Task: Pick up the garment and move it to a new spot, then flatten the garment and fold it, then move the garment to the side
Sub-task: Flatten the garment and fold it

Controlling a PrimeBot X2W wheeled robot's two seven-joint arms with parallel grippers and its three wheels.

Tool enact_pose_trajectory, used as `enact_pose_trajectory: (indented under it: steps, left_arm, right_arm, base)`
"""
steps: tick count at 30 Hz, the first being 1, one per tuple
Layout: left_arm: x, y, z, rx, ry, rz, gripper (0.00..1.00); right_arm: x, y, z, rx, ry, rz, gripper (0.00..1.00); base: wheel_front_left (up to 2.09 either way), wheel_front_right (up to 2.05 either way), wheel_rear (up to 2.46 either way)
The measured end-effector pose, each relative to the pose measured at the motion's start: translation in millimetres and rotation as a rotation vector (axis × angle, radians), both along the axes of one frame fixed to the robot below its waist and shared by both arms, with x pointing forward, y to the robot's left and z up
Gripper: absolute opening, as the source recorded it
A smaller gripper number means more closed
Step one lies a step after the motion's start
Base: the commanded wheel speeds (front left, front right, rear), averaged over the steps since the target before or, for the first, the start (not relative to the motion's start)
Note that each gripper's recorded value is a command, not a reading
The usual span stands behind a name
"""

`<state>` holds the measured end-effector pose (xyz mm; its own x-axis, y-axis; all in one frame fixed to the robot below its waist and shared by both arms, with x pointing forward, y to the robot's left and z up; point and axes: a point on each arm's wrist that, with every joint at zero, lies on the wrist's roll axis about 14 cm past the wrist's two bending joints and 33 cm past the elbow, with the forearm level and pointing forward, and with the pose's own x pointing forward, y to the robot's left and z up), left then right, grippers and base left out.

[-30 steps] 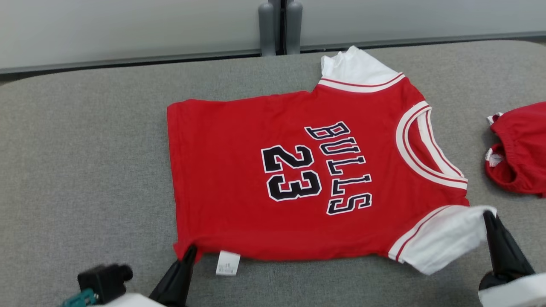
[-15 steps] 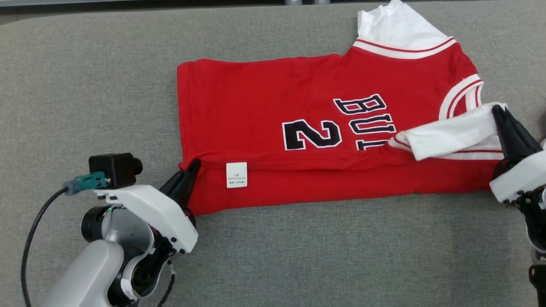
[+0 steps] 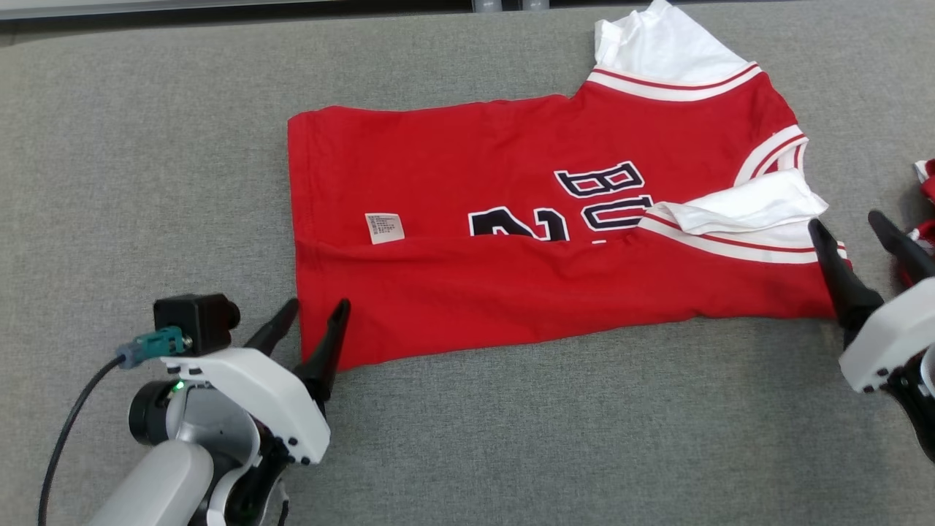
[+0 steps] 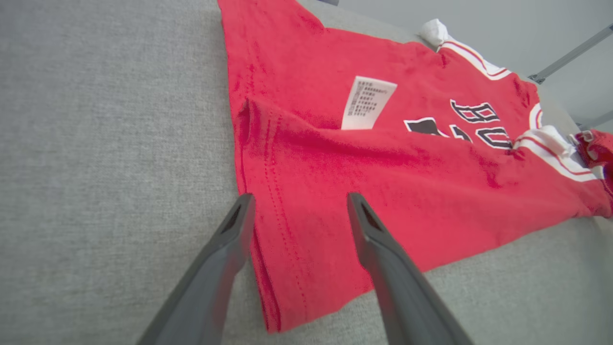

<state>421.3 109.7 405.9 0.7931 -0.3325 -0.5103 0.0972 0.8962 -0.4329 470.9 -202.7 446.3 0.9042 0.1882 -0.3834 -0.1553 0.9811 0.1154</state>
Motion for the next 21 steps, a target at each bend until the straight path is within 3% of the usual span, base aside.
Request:
enact_pose_trajectory:
  steps: [5, 13, 15, 17, 19, 20, 21]
  left_arm:
    - [-25, -1, -20, 0.034, 0.089, -0.046, 1.0]
    - [-25, -10, -40, 0.019, 0.171, -0.106, 1.0]
    - [-22, -12, -45, 0.014, 0.182, -0.123, 0.43]
    - [-21, -16, -47, -0.007, 0.193, -0.147, 0.0]
    - [-22, -19, -47, -0.03, 0.203, -0.177, 0.0]
    - [-25, -24, -46, -0.043, 0.209, -0.197, 0.0]
    - [-27, -26, -45, -0.049, 0.212, -0.207, 0.0]
  right_arm:
    - [-31, -17, -18, -0.078, 0.118, 0.0, 1.0]
    - [-35, -30, -58, -0.182, 0.299, -0.003, 1.0]
    - [-30, -29, -70, -0.187, 0.34, 0.001, 1.0]
    - [-28, -25, -81, -0.197, 0.374, 0.016, 1.0]
    - [-24, -25, -85, -0.202, 0.389, 0.024, 0.1]
    - [-22, -24, -85, -0.197, 0.389, 0.026, 0.0]
    - [-23, -22, -84, -0.193, 0.396, 0.036, 0.0]
  base:
    - [0.0, 0.0, 0.0]
    - [0.0, 0.0, 0.0]
    - [0.0, 0.0, 0.0]
    - [0.0, 0.0, 0.0]
    - [0.0, 0.0, 0.0]
    - [0.0, 0.0, 0.0]
    - [0.0, 0.0, 0.0]
